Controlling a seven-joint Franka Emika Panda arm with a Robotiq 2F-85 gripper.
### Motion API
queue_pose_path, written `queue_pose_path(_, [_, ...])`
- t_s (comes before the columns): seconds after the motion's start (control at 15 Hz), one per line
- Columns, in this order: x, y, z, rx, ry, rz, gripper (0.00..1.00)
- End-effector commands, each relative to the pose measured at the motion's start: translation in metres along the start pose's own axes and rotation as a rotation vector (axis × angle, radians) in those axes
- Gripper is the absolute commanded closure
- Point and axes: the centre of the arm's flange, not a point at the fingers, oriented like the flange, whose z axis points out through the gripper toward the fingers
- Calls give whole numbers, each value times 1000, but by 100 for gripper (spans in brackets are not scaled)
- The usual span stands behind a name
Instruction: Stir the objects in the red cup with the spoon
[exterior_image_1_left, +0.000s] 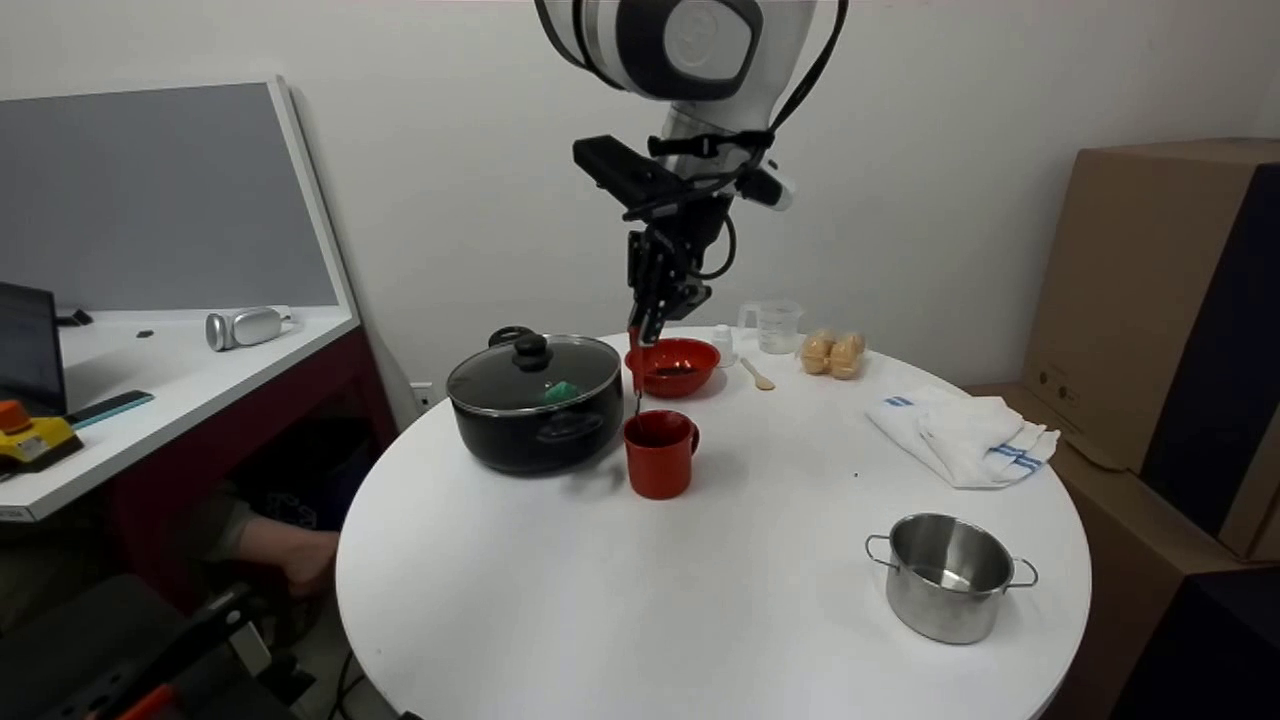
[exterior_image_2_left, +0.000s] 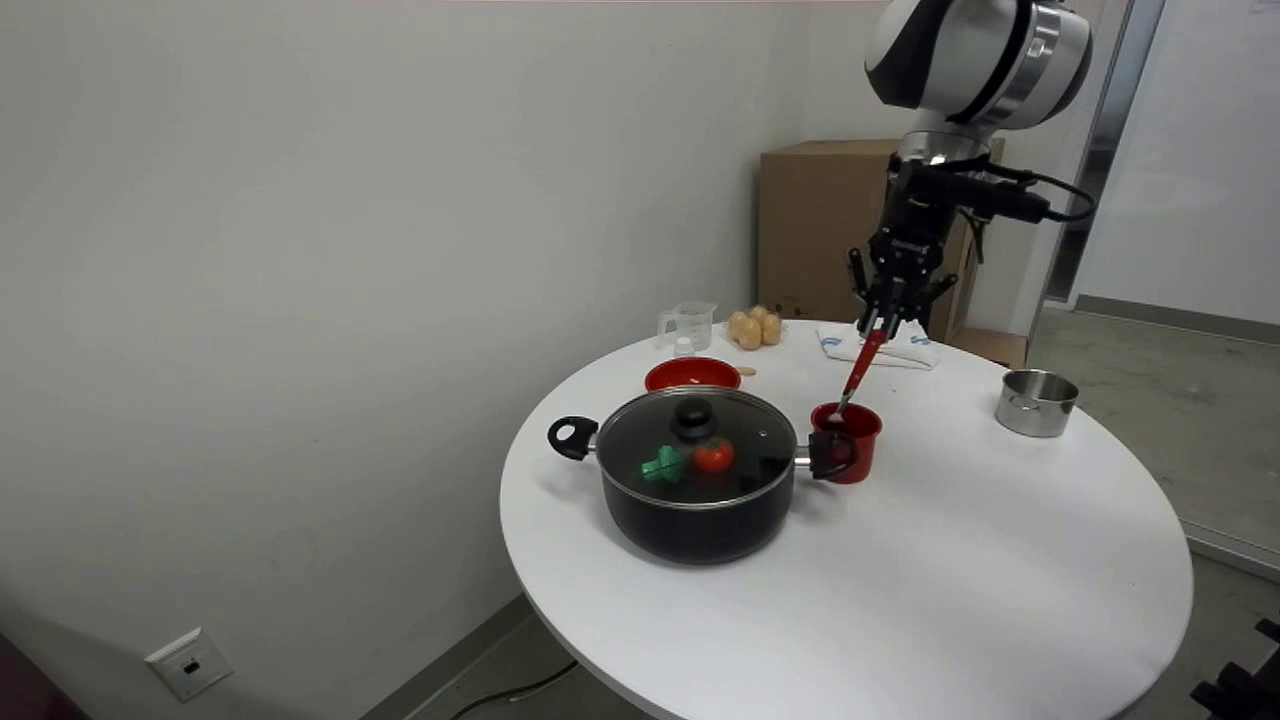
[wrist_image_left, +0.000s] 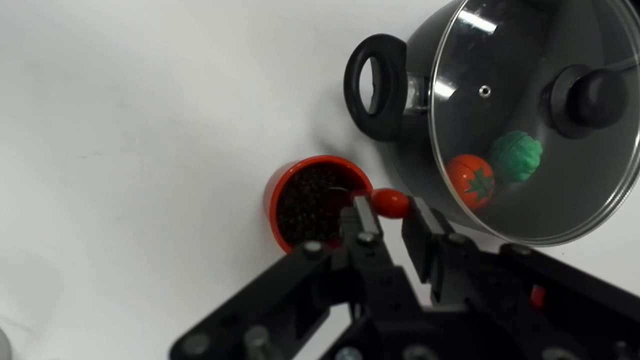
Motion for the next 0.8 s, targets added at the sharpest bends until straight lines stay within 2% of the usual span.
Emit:
queue_pose_path(0.0, [-4, -22, 10, 35, -45, -52, 92])
queue_pose_path(0.33, [-9, -20, 30, 67, -111, -39, 92])
queue_pose_path(0.73, [9, 37, 18, 140, -79, 112, 92])
